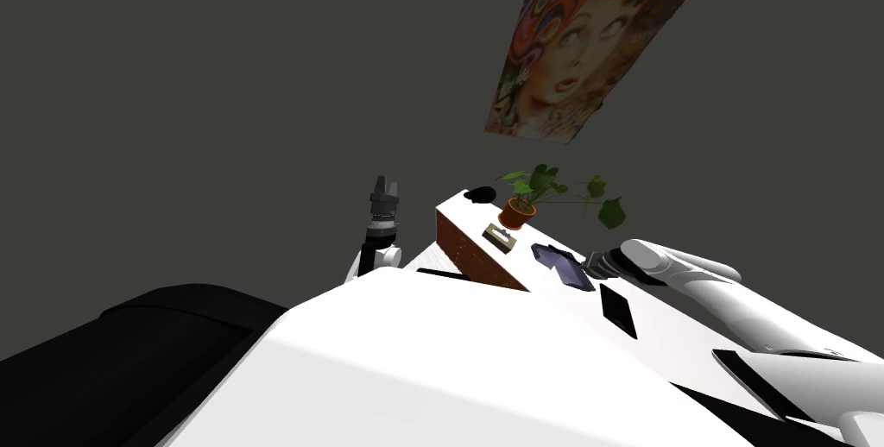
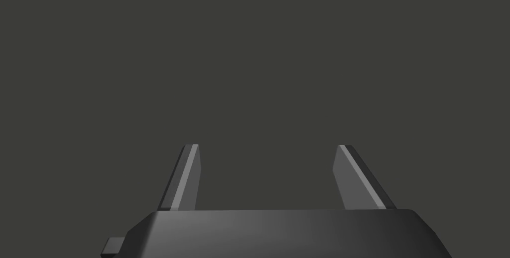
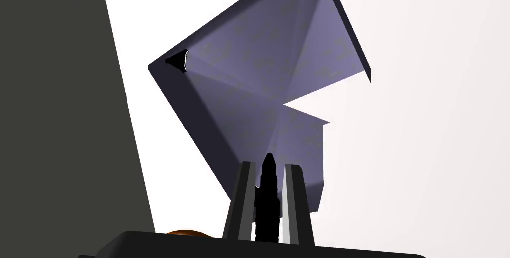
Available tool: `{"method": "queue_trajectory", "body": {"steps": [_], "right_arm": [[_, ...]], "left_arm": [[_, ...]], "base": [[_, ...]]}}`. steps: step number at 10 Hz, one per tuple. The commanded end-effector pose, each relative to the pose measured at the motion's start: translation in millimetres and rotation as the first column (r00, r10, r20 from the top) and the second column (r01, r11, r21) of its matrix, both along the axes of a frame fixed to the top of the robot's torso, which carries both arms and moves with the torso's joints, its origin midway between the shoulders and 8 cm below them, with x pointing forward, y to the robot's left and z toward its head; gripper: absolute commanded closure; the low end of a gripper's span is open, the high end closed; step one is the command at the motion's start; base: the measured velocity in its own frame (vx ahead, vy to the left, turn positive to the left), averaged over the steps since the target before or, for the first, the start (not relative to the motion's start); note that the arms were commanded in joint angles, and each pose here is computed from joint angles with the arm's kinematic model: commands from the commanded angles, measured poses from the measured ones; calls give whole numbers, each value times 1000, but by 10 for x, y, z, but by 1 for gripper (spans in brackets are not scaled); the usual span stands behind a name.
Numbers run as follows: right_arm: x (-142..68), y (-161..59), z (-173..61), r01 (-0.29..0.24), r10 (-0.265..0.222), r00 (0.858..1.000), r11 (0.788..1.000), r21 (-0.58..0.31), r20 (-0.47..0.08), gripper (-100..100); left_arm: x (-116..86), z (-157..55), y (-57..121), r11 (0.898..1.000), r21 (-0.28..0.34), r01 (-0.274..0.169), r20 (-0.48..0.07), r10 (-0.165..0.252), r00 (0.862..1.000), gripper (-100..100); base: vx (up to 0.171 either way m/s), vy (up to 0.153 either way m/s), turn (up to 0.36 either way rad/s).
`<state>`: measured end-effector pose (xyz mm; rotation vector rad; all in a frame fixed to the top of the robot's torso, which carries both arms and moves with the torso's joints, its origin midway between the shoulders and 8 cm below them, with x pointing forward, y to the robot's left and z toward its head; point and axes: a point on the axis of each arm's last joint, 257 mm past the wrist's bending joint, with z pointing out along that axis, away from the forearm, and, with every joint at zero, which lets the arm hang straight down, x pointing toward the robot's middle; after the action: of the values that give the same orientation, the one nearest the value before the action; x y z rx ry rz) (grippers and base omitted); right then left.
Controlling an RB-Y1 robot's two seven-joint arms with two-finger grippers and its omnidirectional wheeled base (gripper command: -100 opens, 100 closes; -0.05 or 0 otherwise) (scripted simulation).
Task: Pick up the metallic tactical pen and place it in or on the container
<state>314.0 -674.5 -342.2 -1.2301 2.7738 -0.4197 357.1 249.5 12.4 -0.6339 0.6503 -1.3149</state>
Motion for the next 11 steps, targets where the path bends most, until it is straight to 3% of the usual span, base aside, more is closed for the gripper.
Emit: {"method": "queue_trajectory", "body": {"steps": [1,3,4,8,9,10,11], "right_arm": [[-46,-73,-6,16,-16,1000,1000,-12,-9,100],[-65,-95,0,21,-21,1000,1000,-16,-11,100],[-71,-106,5,23,-23,1000,1000,-19,-12,-100],[-71,-106,5,23,-23,1000,1000,-19,-12,-100],[-71,-106,5,23,-23,1000,1000,-19,-12,0],[18,-136,155,-21,22,999,1000,-20,45,-100],[-56,-108,103,-27,27,999,1000,-1,41,-100]], "left_arm": [[0,0,0,1000,0,0,0,0,1000,0],[0,0,0,1000,0,0,0,0,1000,0],[0,-1,0,1000,0,0,0,0,1000,0],[0,-1,0,1000,0,0,0,0,1000,0],[0,-1,0,1000,0,0,0,0,1000,0],[0,-1,0,1000,0,0,0,0,1000,0],[-1,-2,0,1000,0,0,0,0,1000,0]], "base": [[-82,-138,143],[-43,-79,88],[-6,-5,0],[0,0,0],[0,0,0],[79,88,-271],[118,135,-408]]}}
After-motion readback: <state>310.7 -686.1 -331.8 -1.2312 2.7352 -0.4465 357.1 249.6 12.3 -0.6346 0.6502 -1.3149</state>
